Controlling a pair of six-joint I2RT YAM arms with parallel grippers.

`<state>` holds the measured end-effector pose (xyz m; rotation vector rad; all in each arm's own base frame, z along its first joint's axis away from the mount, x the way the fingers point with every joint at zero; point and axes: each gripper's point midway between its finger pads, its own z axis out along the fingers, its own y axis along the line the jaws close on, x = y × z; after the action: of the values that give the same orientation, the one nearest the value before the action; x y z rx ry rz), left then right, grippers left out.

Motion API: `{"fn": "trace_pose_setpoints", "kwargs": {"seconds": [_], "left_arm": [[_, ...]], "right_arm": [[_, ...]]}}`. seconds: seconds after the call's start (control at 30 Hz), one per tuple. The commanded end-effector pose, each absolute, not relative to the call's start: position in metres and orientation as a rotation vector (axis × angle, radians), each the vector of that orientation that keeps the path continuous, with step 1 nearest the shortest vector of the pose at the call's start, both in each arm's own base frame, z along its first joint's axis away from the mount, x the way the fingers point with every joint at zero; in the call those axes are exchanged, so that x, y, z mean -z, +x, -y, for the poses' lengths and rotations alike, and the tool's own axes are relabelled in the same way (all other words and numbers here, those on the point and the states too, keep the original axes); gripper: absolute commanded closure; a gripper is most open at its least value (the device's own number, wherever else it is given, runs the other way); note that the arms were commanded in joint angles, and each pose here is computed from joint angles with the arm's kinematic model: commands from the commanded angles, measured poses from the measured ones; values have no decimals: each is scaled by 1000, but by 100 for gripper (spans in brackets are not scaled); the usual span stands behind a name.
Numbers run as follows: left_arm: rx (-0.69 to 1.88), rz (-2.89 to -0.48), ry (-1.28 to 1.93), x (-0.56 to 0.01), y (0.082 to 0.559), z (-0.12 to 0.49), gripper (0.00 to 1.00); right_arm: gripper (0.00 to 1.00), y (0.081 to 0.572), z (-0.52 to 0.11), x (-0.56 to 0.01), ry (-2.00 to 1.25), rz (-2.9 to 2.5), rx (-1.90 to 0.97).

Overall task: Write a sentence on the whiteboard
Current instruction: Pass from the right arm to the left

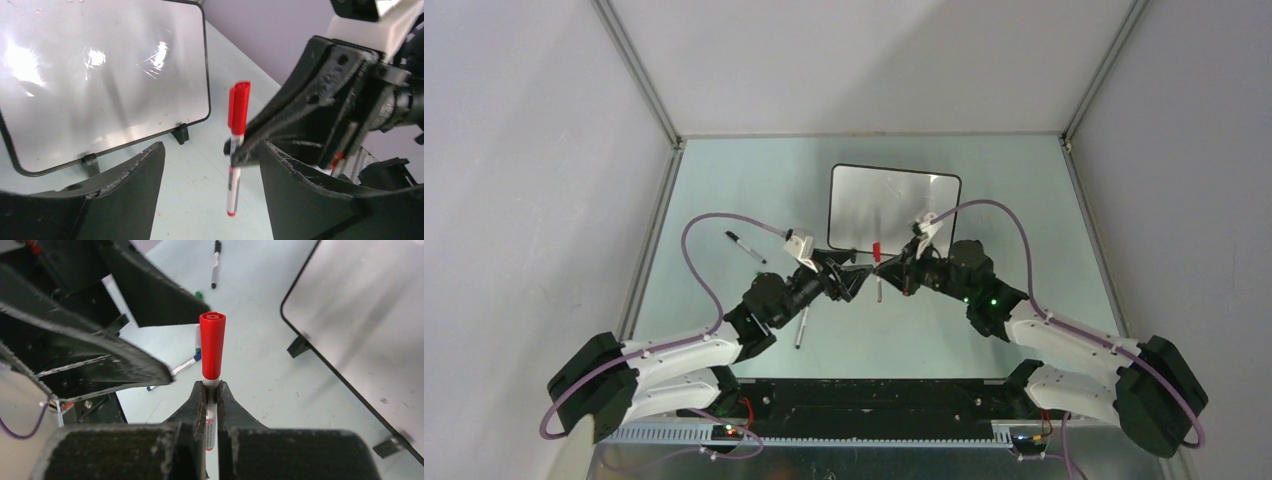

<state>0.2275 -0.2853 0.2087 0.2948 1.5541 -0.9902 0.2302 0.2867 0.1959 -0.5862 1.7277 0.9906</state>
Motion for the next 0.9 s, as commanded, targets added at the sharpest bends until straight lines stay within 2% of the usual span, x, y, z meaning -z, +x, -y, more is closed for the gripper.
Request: {"fn": "trace_pose_setpoints", "kwargs": {"seconds": [0.0,0.2,0.33,0.4,0.47,0.77,0.87], "left_arm": [[953,-1545,223,-209,236,273,28],[960,-1538,216,-209,234,270,35],[945,-1541,213,-208,235,268,51],[944,-1545,216,-208,235,268,64],[948,-1550,228,-207,235,271,68],[978,-1615,321,-197,232,290,66],[987,-1627,348,-196,232,296,69]], "right_arm": [[100,220,-310,-199,-752,-1685,-922],[100,216,-325,-189,-813,-1705,-865],[100,215,-329,-188,-822,-1706,-867],[100,215,-329,-188,-819,-1708,-863],[100,215,-329,-188,-817,-1708,-862],[100,217,-329,-187,-810,-1718,-856],[100,218,-327,-188,-800,-1718,-846]]}}
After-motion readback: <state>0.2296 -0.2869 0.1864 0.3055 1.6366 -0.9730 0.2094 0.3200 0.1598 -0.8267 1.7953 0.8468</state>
